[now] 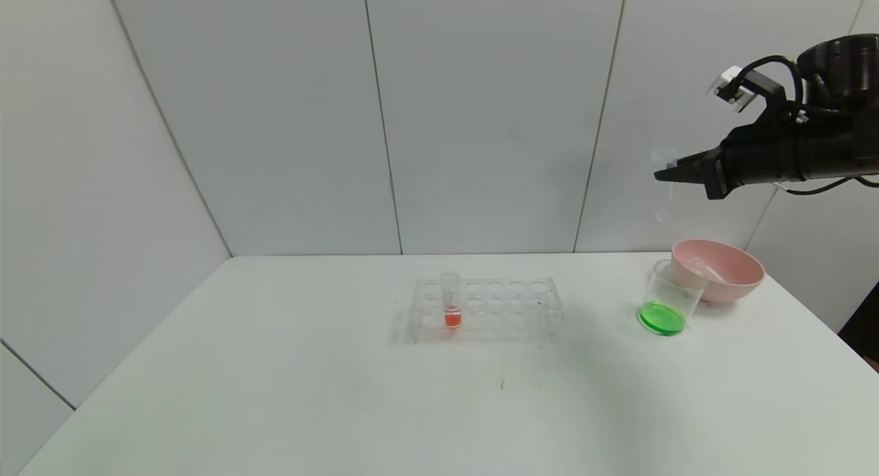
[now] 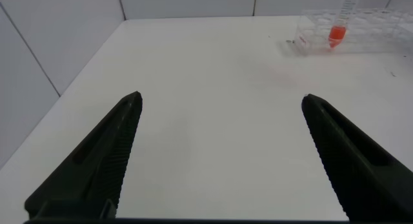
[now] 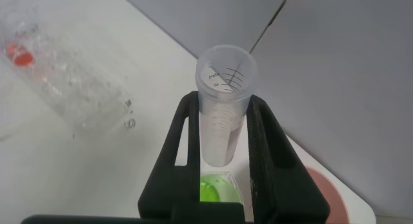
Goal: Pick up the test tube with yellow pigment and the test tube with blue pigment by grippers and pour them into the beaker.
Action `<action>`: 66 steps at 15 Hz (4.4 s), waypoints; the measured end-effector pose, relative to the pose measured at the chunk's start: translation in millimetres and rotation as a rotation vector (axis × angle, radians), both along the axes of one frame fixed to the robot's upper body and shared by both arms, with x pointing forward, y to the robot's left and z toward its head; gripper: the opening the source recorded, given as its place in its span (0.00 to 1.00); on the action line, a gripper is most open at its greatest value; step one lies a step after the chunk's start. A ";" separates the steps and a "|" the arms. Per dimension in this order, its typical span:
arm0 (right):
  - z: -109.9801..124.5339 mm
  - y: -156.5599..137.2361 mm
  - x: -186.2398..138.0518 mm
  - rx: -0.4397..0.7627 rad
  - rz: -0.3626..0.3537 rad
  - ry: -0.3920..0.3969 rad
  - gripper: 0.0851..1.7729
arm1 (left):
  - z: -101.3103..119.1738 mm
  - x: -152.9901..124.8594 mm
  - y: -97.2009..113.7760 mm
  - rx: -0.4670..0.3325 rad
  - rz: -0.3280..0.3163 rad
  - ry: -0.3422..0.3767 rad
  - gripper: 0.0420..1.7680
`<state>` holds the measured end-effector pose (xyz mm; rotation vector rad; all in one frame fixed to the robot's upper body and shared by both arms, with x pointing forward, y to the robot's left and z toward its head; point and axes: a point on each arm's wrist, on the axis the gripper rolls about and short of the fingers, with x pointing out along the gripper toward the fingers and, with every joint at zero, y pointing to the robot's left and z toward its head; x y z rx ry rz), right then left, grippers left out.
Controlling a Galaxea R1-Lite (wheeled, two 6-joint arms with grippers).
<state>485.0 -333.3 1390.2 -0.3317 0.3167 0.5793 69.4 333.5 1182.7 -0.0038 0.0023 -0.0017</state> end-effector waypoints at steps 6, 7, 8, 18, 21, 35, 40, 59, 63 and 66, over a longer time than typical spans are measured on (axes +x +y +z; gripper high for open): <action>-36.2 -4.8 -29.6 0.197 -0.148 -0.113 0.24 | 0.0 0.0 0.0 0.000 0.000 0.000 1.00; -47.7 -6.4 -39.9 0.202 -0.175 -0.116 0.24 | 0.0 0.0 0.0 0.000 0.000 0.000 1.00; -59.5 -9.3 -52.4 0.206 -0.204 -0.119 0.24 | 0.0 0.0 0.0 0.000 0.000 0.000 1.00; -105.4 -104.5 -103.8 0.213 -0.492 -0.198 0.24 | 0.0 0.0 0.0 0.000 0.000 0.000 1.00; -118.9 -115.1 -77.4 0.207 -0.498 -0.232 0.24 | 0.0 0.0 0.0 0.000 0.000 0.000 1.00; -169.2 -131.0 35.1 0.253 -0.543 -0.258 0.34 | 0.0 0.0 0.0 0.000 0.000 0.000 1.00; -169.6 -129.0 38.8 0.255 -0.537 -0.262 0.63 | 0.0 0.0 0.0 0.000 0.000 0.000 1.00; -51.3 -1.5 -156.6 0.434 -0.451 -0.292 0.93 | 0.0 0.0 0.0 0.000 0.000 0.000 1.00; -44.1 -0.4 -248.9 0.440 -0.446 -0.302 0.95 | 0.0 0.0 0.0 0.000 0.000 0.000 1.00; -42.8 -0.4 -317.8 0.436 -0.439 -0.352 0.95 | 0.0 0.0 0.0 0.000 0.000 0.000 1.00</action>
